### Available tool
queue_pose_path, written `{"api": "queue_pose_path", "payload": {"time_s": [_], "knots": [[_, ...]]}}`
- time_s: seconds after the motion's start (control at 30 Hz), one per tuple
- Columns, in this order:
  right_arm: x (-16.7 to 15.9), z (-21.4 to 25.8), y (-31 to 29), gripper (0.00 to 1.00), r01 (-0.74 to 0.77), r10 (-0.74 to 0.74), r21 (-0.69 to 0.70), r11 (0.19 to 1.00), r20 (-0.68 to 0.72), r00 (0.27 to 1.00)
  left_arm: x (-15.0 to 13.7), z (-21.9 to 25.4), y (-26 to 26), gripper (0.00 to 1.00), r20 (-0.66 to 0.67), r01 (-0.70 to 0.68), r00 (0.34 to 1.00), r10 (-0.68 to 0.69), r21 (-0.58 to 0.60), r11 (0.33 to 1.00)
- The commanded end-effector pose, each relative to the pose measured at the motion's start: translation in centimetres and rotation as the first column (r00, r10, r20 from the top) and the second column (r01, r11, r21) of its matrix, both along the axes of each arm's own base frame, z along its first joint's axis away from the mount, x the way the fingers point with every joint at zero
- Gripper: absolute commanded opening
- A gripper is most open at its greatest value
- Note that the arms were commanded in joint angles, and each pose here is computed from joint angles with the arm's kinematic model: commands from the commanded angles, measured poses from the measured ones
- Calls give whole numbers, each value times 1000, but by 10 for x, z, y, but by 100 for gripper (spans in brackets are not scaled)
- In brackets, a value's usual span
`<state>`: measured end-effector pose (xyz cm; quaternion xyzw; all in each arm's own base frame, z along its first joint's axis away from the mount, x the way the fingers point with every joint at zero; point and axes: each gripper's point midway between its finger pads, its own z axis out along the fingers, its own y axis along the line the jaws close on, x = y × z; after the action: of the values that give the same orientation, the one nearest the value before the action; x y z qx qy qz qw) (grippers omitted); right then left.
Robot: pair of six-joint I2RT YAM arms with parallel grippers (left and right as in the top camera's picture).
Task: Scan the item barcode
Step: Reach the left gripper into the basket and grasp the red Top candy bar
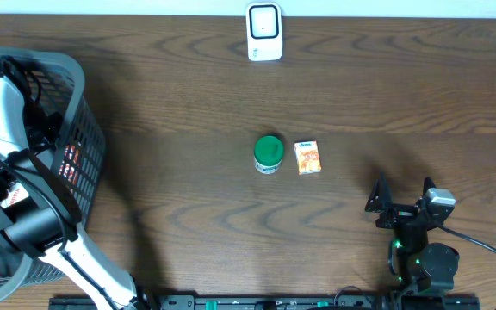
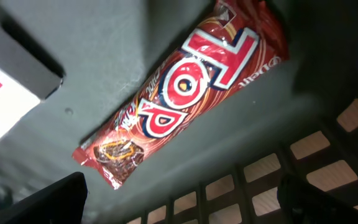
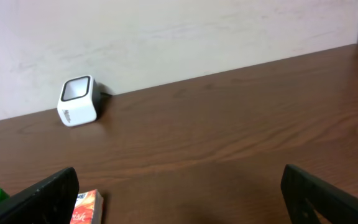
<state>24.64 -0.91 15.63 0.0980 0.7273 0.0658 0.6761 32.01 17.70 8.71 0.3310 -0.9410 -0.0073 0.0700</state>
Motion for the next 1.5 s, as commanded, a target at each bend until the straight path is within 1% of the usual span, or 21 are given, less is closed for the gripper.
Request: {"api": "queue_pose_path", "payload": {"time_s": [0.0,0.17,0.5,0.7,0.73,0.77,0.8,0.83,0.87,0.93,1.0,1.03,1.13,1.2,1.27,1.37,1.4,1.43,1.47], "knots": [[0,-1,-2,99,12,-12,7,1000,-4,1000,-2,-9,1,98,-17,55,998,-55,-4,998],[0,-1,-2,99,12,-12,7,1000,-4,1000,-4,-24,0,98,-19,84,996,-84,-10,996],[0,-1,-2,99,12,-12,7,1000,-4,1000,-8,-54,-2,98,-13,84,996,-84,-7,996],[0,-1,-2,99,12,-12,7,1000,-4,1000,-16,-78,-6,99,-17,83,996,-83,-9,996],[0,-1,-2,99,12,-12,7,1000,-4,1000,-18,-80,-7,91,-19,83,996,-84,-11,996],[0,-1,-2,99,12,-12,7,1000,-4,1000,-19,-82,-8,74,-20,83,996,-84,-11,996],[0,-1,-2,99,12,-12,7,1000,-4,1000,-20,-83,-8,47,-23,83,996,-84,-13,996],[0,-1,-2,99,12,-12,7,1000,-4,1000,-20,-82,-9,34,-26,83,996,-84,-15,996],[0,-1,-2,99,12,-12,7,1000,-4,1000,-23,-81,-10,25,-35,83,996,-84,-21,996],[0,-1,-2,99,12,-12,7,1000,-4,1000,-25,-78,-9,25,-46,84,995,-85,-17,996],[0,-1,-2,99,12,-12,7,1000,-4,1000,-27,-68,-3,25,-63,90,994,-89,16,996],[0,-1,-2,99,12,-12,7,1000,-4,1000,-27,-60,2,22,-71,94,993,-91,41,995],[0,-1,-2,99,12,-12,7,1000,-3,1000,-21,-21,22,19,-64,55,997,-46,151,987],[0,-1,-2,99,12,-12,7,1000,-3,1000,-16,14,36,13,-36,24,999,-16,239,971],[0,-1,-2,99,12,-12,7,1000,-4,1000,-10,56,47,9,35,-27,999,16,319,948],[0,-1,-2,99,12,-12,7,1000,-4,1000,1,121,52,8,220,-152,973,70,381,912],[0,-1,-2,99,12,-12,7,1000,-4,1000,4,144,49,8,303,-208,949,92,377,903],[0,-1,-2,99,12,-12,7,1000,-4,1000,8,167,42,8,392,-247,915,100,345,906],[0,-1,-2,99,12,-12,7,1000,-4,1000,15,195,25,8,512,-261,854,93,267,928]]}}
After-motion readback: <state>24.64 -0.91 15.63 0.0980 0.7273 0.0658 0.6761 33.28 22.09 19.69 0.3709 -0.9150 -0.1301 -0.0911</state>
